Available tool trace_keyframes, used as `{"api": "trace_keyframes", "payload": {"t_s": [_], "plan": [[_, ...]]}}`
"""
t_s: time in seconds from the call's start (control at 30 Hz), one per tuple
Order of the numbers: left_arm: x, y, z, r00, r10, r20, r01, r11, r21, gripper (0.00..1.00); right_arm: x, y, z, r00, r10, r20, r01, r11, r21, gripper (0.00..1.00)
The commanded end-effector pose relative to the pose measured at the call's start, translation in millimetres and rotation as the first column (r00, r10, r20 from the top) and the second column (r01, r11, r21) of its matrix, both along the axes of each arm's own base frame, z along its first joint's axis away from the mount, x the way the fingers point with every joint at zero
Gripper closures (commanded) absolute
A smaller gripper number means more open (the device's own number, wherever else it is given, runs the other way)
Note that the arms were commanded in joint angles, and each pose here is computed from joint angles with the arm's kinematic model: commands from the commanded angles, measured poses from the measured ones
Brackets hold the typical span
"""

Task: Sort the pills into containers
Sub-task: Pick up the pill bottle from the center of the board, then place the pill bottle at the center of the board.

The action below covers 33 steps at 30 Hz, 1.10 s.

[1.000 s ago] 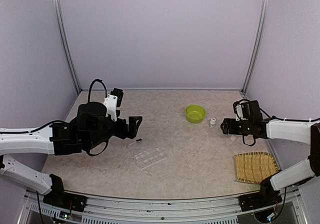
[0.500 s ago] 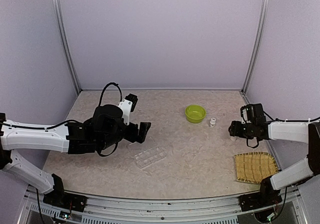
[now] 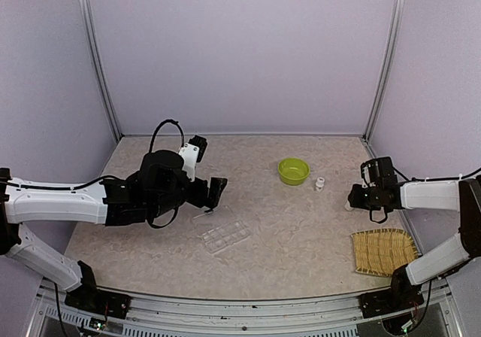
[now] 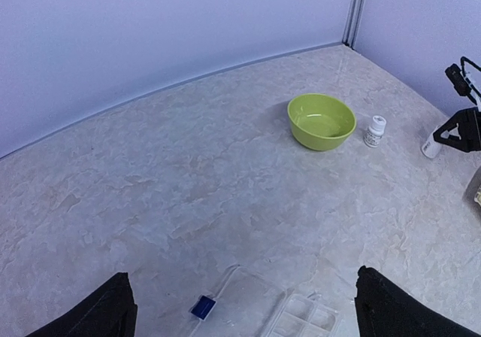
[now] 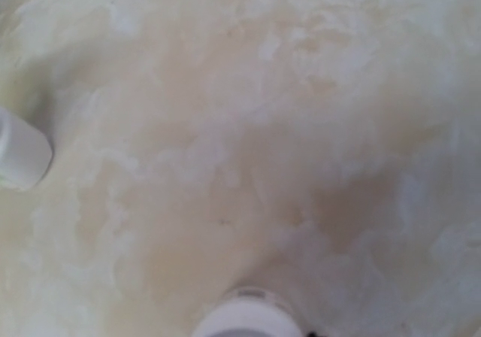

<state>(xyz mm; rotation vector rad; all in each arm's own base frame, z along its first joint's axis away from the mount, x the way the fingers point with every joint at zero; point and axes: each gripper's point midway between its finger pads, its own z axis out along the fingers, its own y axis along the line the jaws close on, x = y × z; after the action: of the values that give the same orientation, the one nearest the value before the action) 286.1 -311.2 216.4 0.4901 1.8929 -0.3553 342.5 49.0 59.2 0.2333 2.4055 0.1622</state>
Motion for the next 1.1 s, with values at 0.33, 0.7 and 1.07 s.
{"api": "trace_keyframes", "payload": {"t_s": [0.33, 0.7, 1.07], "plan": [[2, 4, 3, 1.000, 0.001, 0.021, 0.000, 1.000, -0.029, 0.01, 2, 37, 16, 0.986, 0.163, 0.020, -0.163, 0.987, -0.013, 0.74], [9, -4, -5, 0.999, -0.038, 0.023, 0.039, 0.999, -0.024, 0.01, -28, 167, 33, 0.847, 0.531, 0.027, -0.529, 0.847, -0.058, 0.73], [5, -11, -8, 0.997, -0.080, 0.018, 0.080, 0.996, -0.048, 0.01, -62, 244, 0, 0.728, 0.684, -0.052, -0.684, 0.718, -0.125, 0.70]]}}
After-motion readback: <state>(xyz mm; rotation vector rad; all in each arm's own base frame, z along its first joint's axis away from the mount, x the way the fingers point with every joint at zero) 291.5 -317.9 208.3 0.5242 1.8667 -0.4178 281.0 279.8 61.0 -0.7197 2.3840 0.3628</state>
